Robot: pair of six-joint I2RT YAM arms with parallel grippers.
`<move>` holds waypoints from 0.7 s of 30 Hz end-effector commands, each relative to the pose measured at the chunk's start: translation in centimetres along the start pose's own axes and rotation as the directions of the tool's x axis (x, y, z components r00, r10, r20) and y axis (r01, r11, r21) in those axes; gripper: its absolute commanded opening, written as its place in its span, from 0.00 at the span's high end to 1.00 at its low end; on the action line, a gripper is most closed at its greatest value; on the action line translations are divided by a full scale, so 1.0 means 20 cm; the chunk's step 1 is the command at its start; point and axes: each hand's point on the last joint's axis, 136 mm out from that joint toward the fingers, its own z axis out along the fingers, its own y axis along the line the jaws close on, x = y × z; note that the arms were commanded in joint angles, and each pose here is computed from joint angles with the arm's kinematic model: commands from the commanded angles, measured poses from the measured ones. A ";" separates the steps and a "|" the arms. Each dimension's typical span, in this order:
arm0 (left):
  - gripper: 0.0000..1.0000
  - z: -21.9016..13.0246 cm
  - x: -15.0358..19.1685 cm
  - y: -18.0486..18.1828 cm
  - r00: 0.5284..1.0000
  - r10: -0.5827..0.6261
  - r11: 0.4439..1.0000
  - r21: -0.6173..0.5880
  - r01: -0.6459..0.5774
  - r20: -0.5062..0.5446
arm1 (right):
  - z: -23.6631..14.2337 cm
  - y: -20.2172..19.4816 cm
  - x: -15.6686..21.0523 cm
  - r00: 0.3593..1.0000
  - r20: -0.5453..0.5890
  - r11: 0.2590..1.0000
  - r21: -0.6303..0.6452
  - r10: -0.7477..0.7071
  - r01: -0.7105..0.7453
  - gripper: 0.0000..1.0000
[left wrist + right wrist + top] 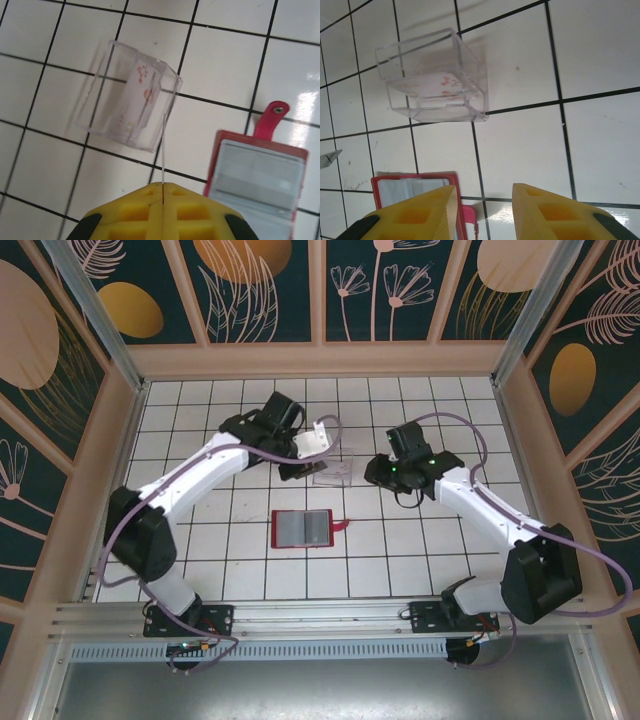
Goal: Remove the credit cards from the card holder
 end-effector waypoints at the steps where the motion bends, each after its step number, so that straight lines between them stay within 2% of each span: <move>1: 1.00 0.06 0.02 0.03 0.990 0.120 0.992 0.046 -0.117 -0.072 | -0.02 -0.08 0.03 1.000 -0.005 0.999 0.037 -0.006 0.006 0.65; 6: 1.00 0.16 -0.09 0.15 0.980 0.185 0.983 0.032 -0.183 -0.074 | -0.03 -0.11 0.03 1.000 -0.004 0.999 0.039 0.009 -0.009 0.65; 12: 1.00 0.28 -0.13 0.26 0.969 0.215 0.976 0.052 -0.210 -0.118 | -0.02 -0.16 0.04 1.000 -0.008 0.998 0.047 0.030 -0.030 0.65; 21: 1.00 0.41 -0.14 0.25 0.961 0.243 0.963 0.152 -0.223 -0.129 | -0.02 -0.22 0.02 0.999 -0.007 0.997 0.051 0.052 -0.052 0.65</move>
